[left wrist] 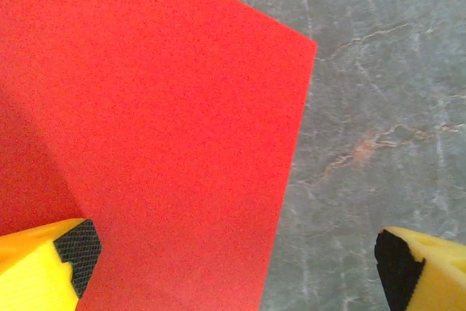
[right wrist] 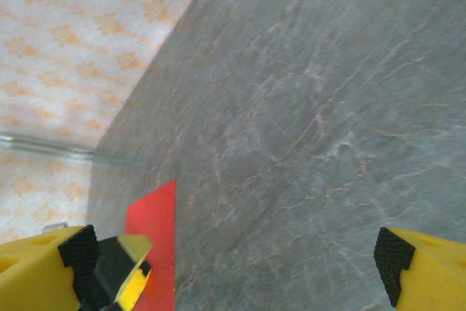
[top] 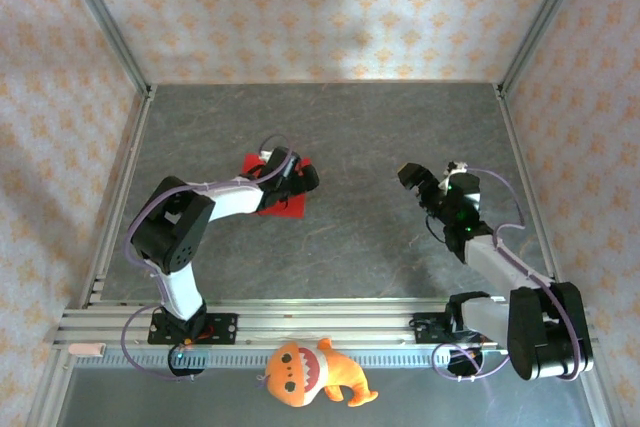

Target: Fold a paper plane with a square sheet of paper (pick it up from the middle)

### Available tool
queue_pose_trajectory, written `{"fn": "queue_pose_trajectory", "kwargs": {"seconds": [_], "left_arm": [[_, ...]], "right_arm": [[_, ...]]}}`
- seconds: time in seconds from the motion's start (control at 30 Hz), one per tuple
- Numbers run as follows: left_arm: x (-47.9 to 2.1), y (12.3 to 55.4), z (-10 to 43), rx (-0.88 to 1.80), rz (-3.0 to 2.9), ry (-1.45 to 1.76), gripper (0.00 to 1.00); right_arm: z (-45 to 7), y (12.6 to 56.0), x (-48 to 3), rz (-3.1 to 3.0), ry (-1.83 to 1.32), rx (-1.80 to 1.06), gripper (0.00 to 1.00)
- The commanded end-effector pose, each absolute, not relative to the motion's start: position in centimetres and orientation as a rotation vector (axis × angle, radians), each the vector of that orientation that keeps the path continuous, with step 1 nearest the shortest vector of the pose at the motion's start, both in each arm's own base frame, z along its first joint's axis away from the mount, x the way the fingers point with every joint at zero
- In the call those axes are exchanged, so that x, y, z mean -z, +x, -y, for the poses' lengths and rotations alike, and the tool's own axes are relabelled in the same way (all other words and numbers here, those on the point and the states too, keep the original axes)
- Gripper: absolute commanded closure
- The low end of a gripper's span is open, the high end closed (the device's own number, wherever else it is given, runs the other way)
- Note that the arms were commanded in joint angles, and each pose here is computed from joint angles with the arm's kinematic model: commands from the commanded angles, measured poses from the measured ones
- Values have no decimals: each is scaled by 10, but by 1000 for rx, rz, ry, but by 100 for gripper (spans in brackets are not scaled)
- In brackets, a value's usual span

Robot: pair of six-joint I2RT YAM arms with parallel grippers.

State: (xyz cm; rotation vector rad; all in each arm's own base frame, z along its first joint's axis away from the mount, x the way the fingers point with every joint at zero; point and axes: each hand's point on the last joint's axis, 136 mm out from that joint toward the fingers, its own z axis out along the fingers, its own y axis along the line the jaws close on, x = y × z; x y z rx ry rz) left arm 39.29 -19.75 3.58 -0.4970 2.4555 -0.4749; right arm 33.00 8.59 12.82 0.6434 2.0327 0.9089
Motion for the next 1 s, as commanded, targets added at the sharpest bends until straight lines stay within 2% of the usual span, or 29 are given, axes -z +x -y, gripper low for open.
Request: {"fn": "queue_pose_trajectory", "kwargs": {"seconds": [0.0, 0.23, 0.53, 0.77, 0.97], "left_arm": [[-3, 353, 202, 506, -2526, -644, 1], [-27, 330, 245, 638, -2442, -628, 1], [-76, 335, 226, 274, -2445, -308, 1], [-50, 330, 226, 259, -2614, -123, 1], [-31, 320, 229, 304, -2684, -166, 1]], "right_arm": [[-76, 334, -137, -2008, 658, -858, 0], [-76, 330, -148, -1932, 673, -960, 0], [-112, 320, -155, -1988, 501, -1143, 2], [-131, 316, -138, -2074, 506, -1151, 4], [-132, 314, -125, -2108, 548, -1122, 4]]}}
